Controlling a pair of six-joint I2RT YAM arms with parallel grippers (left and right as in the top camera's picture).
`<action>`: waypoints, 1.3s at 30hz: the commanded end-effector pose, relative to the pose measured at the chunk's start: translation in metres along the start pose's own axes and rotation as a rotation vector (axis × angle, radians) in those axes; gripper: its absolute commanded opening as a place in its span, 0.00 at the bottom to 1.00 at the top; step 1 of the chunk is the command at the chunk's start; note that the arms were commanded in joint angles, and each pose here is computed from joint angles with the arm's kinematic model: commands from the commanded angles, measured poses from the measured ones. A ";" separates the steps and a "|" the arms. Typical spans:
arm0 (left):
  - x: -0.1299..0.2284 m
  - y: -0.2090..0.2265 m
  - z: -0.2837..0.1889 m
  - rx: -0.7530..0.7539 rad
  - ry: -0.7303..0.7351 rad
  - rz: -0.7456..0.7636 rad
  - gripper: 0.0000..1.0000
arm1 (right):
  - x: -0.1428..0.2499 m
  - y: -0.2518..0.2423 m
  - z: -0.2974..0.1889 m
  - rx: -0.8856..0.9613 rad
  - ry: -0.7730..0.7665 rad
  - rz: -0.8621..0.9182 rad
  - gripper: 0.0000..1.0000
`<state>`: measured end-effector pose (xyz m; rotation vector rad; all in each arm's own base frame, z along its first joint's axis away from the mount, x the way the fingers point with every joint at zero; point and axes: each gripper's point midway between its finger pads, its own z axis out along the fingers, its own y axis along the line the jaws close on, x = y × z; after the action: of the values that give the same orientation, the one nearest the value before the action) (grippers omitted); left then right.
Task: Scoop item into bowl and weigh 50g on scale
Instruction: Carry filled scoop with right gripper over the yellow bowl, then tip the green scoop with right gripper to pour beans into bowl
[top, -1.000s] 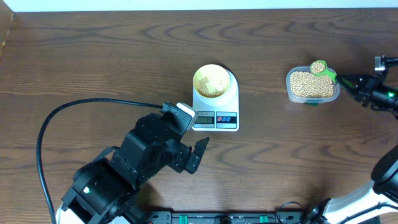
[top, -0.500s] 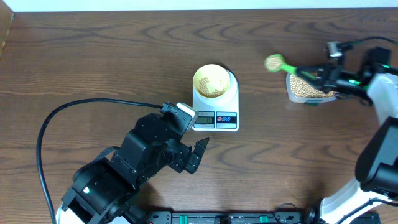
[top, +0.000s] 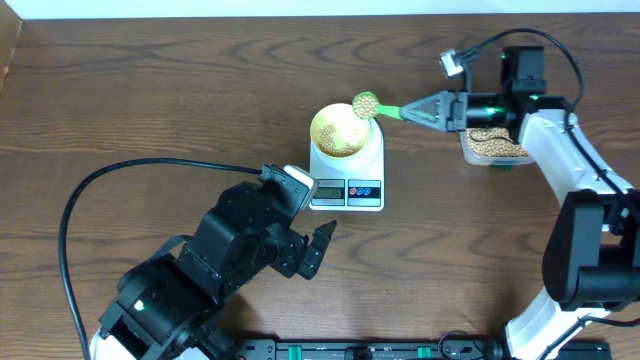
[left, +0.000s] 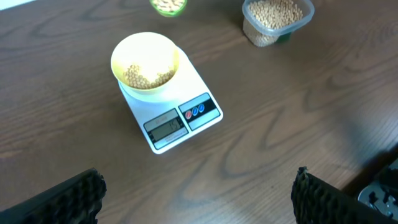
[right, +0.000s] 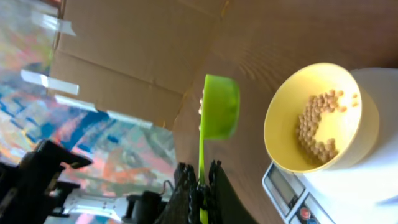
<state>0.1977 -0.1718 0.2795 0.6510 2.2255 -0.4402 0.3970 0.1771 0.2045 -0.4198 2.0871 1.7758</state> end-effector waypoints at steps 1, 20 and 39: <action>-0.003 0.001 -0.002 -0.003 -0.009 -0.004 0.98 | -0.002 -0.001 0.014 0.033 0.009 0.072 0.01; -0.003 0.001 -0.002 -0.003 -0.009 -0.004 0.98 | 0.023 -0.045 0.068 0.376 0.111 -0.175 0.01; -0.003 0.001 -0.002 -0.003 -0.009 -0.004 0.98 | 0.011 -0.044 0.069 0.687 0.249 -0.395 0.01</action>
<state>0.1977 -0.1718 0.2795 0.6505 2.2256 -0.4404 0.4020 0.2307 0.1306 -0.6693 2.4787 0.9099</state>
